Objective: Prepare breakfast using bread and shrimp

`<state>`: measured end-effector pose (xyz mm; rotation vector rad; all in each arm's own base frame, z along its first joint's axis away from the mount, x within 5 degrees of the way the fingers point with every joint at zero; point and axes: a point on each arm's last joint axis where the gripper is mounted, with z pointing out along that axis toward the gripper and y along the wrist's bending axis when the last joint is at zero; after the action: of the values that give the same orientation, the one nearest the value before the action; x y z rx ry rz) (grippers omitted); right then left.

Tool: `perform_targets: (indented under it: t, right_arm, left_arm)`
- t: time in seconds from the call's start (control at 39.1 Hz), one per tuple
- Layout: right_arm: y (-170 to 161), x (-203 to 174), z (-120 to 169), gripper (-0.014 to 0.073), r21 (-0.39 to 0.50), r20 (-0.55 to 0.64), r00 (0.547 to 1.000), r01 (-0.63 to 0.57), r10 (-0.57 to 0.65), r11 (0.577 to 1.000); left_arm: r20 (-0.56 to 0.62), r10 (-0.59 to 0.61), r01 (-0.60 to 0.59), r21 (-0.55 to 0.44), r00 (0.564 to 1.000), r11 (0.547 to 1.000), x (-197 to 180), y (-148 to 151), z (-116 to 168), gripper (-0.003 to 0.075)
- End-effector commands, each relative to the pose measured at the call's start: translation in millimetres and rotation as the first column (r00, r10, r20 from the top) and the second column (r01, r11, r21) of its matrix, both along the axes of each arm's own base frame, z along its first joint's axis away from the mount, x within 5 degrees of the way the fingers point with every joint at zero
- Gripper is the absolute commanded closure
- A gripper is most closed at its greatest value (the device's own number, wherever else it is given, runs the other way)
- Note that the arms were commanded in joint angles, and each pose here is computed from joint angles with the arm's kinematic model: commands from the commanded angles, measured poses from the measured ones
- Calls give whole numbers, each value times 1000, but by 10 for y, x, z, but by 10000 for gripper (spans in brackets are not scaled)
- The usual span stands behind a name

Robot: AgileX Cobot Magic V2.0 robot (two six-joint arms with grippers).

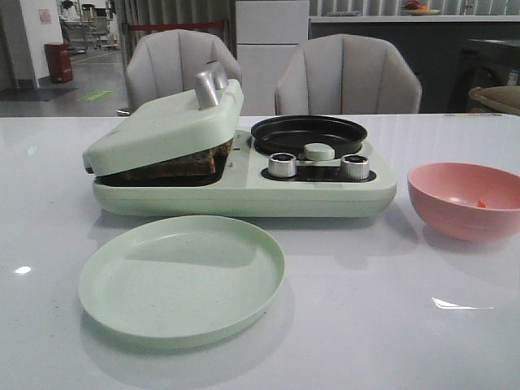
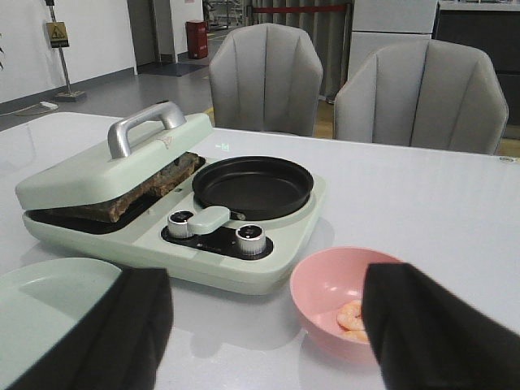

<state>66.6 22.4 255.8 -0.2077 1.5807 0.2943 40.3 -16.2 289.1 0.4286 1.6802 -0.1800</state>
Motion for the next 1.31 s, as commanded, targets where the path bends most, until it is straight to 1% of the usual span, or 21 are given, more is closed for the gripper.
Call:
perform_targets:
  t: [0.0, 0.08, 0.23, 0.33, 0.44, 0.54, 0.72, 0.87, 0.97, 1.1, 1.15, 1.2, 1.28]
  right_arm:
    - [-18, 1, 164, 9, 26, 100, 995, 19, -21, 999]
    - [-18, 1, 164, 9, 26, 100, 995, 19, -21, 999]
    - [-18, 1, 164, 9, 26, 100, 995, 19, -21, 999]
    - [-26, -1, 206, 9, 42, 143, 989, 26, -31, 999]
    - [-31, -8, 272, 9, 51, 169, 985, 27, -35, 998]
    - [-23, 8, 414, 9, 53, 177, 984, 24, -33, 998]
    - [40, 173, 647, 9, 26, 99, 995, 14, -17, 1000]
    - [75, 290, 596, 9, 8, 43, 999, 16, -16, 1000]
    - [98, 330, 529, 9, -5, -27, 1000, 5, -5, 1000]
    - [118, 387, 514, 9, -15, -66, 998, 2, -3, 1000]
    - [135, 416, 531, 9, 0, -100, 995, -4, 4, 1000]
    - [165, 465, 592, 9, 52, -151, 988, -11, 19, 999]
    - [216, 566, 683, 9, 77, -207, 978, -22, 37, 997]
  left_arm:
    - [109, -4, 12, -72, 994, 997, -72, 20, 26, 604]
    - [128, -3, 14, -84, 992, 996, -89, 26, -61, 604]
    - [147, -7, 24, -119, 989, 993, -86, 17, -68, 605]
    - [142, -10, 28, -129, 990, 991, -88, 14, -70, 606]
    - [140, -11, 29, -132, 990, 991, -88, 12, -70, 606]
    - [140, -11, 29, -132, 990, 991, -88, 12, -70, 606]
    - [140, -11, 29, -132, 990, 991, -88, 12, -70, 606]
    - [140, -11, 29, -132, 990, 991, -88, 12, -70, 606]
    - [140, -11, 29, -132, 990, 991, -88, 12, -70, 606]
    - [140, -11, 29, -132, 990, 991, -88, 12, -70, 606]
    - [140, -11, 29, -132, 990, 991, -88, 12, -70, 606]
    - [140, -11, 29, -132, 990, 991, -88, 12, -70, 606]
    - [140, -11, 29, -132, 990, 991, -88, 12, -70, 606]
